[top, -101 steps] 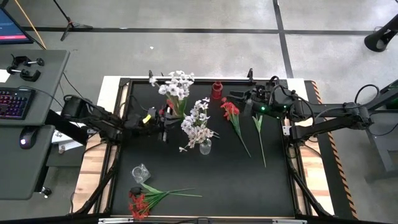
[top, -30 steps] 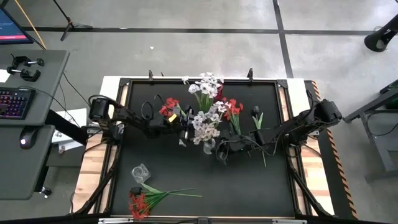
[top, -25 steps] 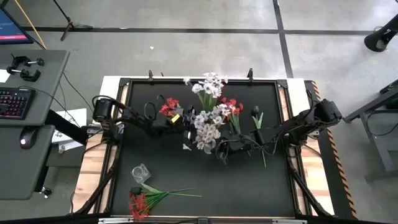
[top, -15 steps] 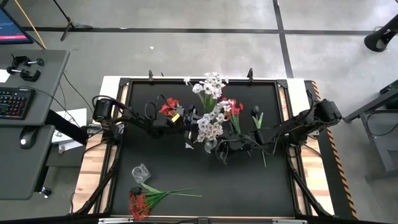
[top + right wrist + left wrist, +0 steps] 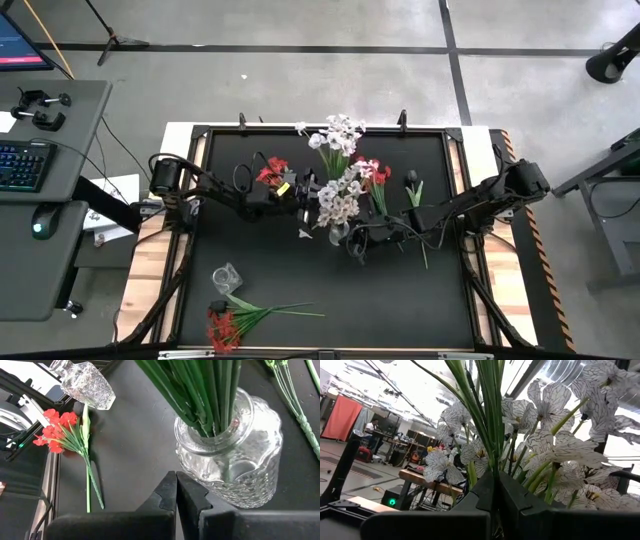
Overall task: Sort flowers into vase by color
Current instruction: Put the white flowers into the right transparent vase
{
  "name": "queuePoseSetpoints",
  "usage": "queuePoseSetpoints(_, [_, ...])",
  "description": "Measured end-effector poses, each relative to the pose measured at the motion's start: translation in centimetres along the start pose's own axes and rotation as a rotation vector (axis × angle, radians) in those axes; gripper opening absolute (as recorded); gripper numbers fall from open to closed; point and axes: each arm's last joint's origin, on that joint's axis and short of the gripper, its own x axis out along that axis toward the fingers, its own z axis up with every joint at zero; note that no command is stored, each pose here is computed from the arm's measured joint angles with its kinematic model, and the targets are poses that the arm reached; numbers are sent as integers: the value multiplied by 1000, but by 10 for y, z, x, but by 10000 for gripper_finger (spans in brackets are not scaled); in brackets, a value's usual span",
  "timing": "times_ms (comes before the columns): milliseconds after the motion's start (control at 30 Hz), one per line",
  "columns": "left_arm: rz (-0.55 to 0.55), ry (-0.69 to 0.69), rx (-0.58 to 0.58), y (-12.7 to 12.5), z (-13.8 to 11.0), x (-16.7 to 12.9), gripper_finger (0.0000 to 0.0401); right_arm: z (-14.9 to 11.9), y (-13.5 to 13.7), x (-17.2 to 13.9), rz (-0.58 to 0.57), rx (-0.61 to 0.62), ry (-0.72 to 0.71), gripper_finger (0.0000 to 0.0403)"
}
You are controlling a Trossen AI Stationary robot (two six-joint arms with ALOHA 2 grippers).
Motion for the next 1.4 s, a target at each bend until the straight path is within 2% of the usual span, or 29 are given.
queuePoseSetpoints(500, [-4, 46, 40, 1, -4, 0, 0, 6, -5, 1, 6, 14, 0, 0])
queuePoseSetpoints(733, [0, 6, 40, 2, 0, 1, 0, 9, -6, 1, 30, 3, -7, 0])
queuePoseSetpoints(1067, [13, 31, 3, 9, -26, 13, 0, 10, -5, 1, 40, 4, -10, 0])
queuePoseSetpoints(1400, [8, 47, 43, 11, -22, 6, 0, 11, -4, 1, 42, 5, -19, 0])
